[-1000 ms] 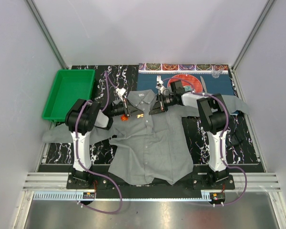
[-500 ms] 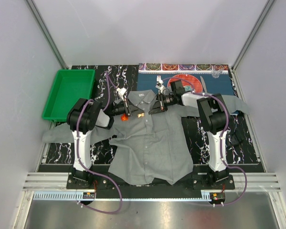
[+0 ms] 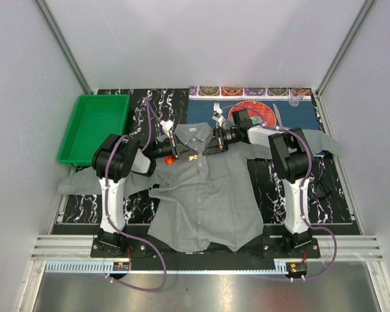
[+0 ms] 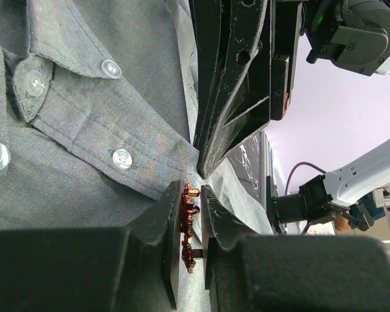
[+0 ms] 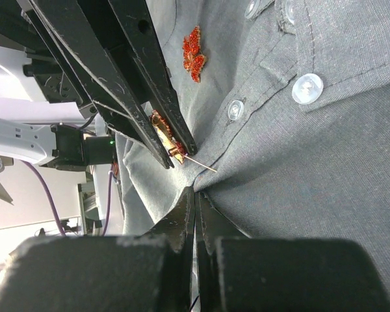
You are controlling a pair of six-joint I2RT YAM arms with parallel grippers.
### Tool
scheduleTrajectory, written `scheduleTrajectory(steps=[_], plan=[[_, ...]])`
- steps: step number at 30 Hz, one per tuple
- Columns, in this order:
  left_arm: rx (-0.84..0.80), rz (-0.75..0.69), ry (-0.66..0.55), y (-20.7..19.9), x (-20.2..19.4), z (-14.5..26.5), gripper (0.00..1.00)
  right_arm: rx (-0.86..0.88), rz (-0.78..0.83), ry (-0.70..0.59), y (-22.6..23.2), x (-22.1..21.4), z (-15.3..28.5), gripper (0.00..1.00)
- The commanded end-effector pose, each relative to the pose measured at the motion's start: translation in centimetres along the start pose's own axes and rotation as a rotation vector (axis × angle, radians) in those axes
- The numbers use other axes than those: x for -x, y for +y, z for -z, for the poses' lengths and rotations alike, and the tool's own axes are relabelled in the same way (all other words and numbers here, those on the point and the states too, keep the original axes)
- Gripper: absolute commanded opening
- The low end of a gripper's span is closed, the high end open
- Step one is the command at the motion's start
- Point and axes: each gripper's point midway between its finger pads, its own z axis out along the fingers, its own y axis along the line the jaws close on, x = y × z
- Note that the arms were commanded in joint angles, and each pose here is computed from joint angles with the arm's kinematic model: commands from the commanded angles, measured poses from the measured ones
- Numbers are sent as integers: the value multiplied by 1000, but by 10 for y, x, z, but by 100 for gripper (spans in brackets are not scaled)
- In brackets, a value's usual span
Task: Pin the brooch onto the clothing
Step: Pin the brooch to the clothes.
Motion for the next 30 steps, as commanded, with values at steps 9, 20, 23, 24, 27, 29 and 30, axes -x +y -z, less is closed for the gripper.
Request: scheduleTrajectory(steps=[9, 20, 23, 24, 27, 29, 30], plan=[[-209, -331, -141, -59, 37, -9, 0, 42, 85, -23, 25, 11, 11, 0], [-206, -300, -152, -53, 40, -15, 0, 38, 85, -17, 25, 7, 12, 0], [-203, -281, -146, -49, 38, -17, 0, 34, 92, -19, 24, 8, 12, 0], [-201, -273, -146, -46, 37, -18, 0, 36, 93, -18, 26, 8, 12, 0], [-202, -262, -144, -46, 36, -20, 0, 37, 96, -16, 26, 8, 12, 0], [-206, -265, -143, -47, 35, -22, 0, 38, 90, -13, 25, 7, 12, 0], [-207, -263, -141, -46, 35, -23, 0, 37, 93, -15, 25, 8, 12, 0]])
